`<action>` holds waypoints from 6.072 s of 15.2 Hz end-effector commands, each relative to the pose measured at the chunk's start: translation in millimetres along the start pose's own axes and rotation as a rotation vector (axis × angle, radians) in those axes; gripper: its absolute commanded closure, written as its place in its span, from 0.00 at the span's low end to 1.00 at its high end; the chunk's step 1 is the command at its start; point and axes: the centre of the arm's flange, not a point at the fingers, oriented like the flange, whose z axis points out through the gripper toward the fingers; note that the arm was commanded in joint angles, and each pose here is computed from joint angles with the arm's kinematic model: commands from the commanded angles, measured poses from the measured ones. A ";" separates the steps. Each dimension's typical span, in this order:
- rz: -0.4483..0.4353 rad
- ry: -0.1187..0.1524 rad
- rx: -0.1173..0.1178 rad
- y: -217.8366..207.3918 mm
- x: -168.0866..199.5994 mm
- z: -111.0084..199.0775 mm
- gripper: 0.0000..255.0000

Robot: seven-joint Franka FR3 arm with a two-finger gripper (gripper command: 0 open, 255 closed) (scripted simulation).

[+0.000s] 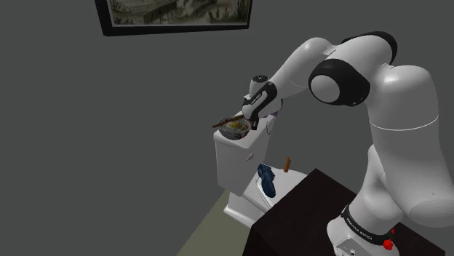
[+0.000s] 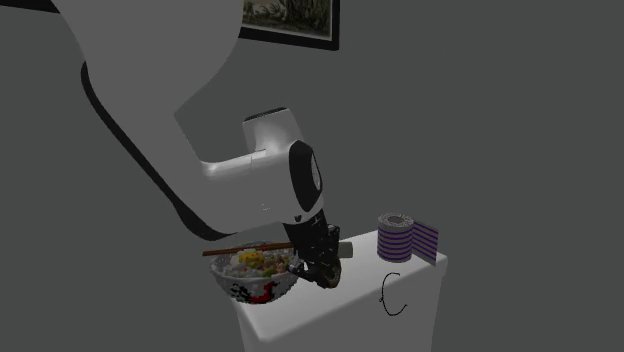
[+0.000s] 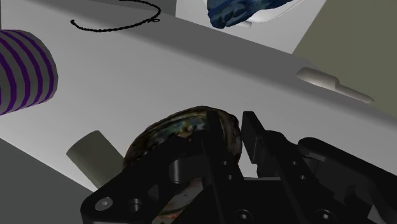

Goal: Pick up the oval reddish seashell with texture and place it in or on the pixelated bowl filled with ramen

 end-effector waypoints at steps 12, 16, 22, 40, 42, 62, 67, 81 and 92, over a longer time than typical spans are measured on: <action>0.000 0.000 0.000 10.4 -1.6 -29.7 1.00; 0.000 0.000 0.000 17.7 -2.9 -49.5 1.00; 0.000 0.000 0.000 28.6 -4.7 -79.1 1.00; 0.000 0.000 0.000 48.6 -3.1 -166.1 1.00; 0.000 0.000 0.000 28.6 10.1 -177.2 1.00; 0.000 0.000 0.000 -68.3 62.8 -153.7 1.00; -0.001 0.000 0.000 -72.6 63.9 -141.8 1.00; 0.295 -0.277 0.116 -34.9 128.7 -115.5 0.00; 0.295 -0.277 0.116 -34.9 128.7 -115.6 1.00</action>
